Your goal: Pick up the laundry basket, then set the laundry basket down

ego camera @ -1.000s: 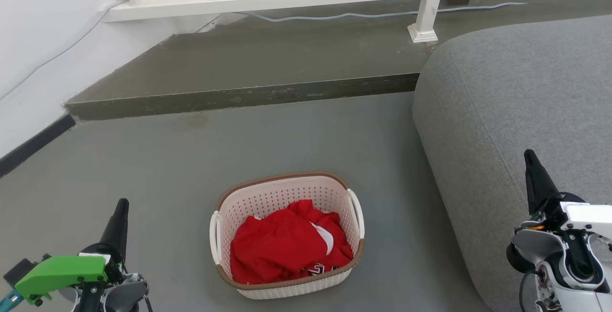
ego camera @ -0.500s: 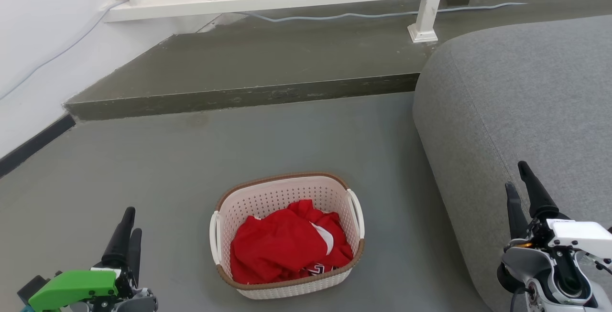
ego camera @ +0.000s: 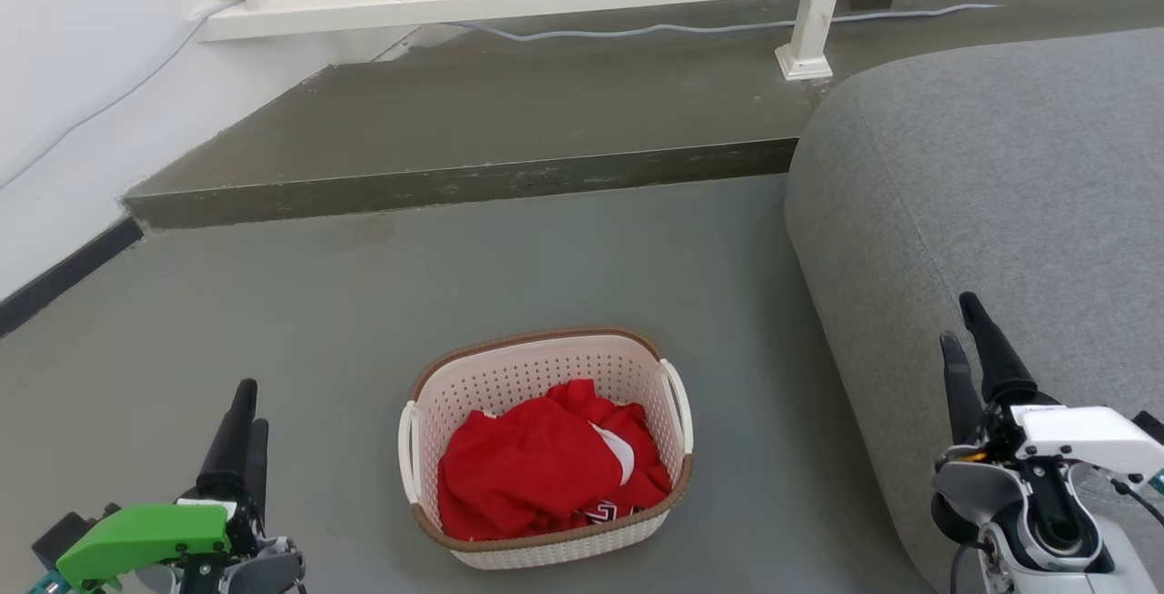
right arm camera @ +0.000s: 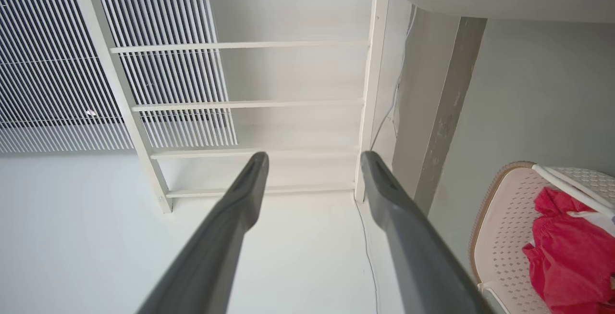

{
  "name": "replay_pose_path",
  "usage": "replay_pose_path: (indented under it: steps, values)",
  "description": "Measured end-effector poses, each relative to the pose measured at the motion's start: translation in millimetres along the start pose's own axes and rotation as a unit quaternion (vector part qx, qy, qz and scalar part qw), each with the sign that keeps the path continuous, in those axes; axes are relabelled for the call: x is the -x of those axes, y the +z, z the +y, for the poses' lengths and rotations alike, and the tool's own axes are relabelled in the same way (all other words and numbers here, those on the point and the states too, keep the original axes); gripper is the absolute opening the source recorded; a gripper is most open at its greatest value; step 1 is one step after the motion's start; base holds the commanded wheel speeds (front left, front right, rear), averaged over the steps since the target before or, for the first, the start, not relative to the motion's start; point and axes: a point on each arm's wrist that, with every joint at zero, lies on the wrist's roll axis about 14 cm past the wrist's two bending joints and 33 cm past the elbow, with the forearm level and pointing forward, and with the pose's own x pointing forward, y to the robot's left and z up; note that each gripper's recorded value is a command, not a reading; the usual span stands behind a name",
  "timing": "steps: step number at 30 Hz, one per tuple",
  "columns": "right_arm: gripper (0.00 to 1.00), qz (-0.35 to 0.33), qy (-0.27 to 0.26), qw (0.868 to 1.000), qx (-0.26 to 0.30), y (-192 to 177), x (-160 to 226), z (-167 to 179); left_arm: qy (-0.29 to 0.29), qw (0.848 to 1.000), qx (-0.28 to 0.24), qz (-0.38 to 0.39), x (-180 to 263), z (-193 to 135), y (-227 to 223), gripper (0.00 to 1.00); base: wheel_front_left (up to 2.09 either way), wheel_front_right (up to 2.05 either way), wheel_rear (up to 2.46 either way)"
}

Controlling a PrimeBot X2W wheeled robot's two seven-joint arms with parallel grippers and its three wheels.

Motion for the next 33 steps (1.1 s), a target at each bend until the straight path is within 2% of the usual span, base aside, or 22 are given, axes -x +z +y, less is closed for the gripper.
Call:
replay_pose_path:
  steps: [18, 23, 33]
  values:
    - [1.00, 0.033, 0.024, 0.994, 0.103, -25.4, -7.3, 15.3, -0.012, 0.994, -0.113, 0.005, -1.7, -8.0, -4.2, 1.00, 0.00, 0.00, 0.00]
    - [1.00, 0.044, 0.036, 0.987, 0.147, -32.9, -9.9, 21.2, -0.014, 0.988, -0.156, 0.005, -1.8, -9.0, -3.0, 1.00, 0.00, 0.00, 0.00]
    - [1.00, 0.063, 0.057, 0.965, 0.247, -47.2, -13.1, 27.5, -0.013, 0.971, -0.237, 0.007, -3.8, -10.7, -6.3, 1.00, 0.00, 0.00, 0.00]
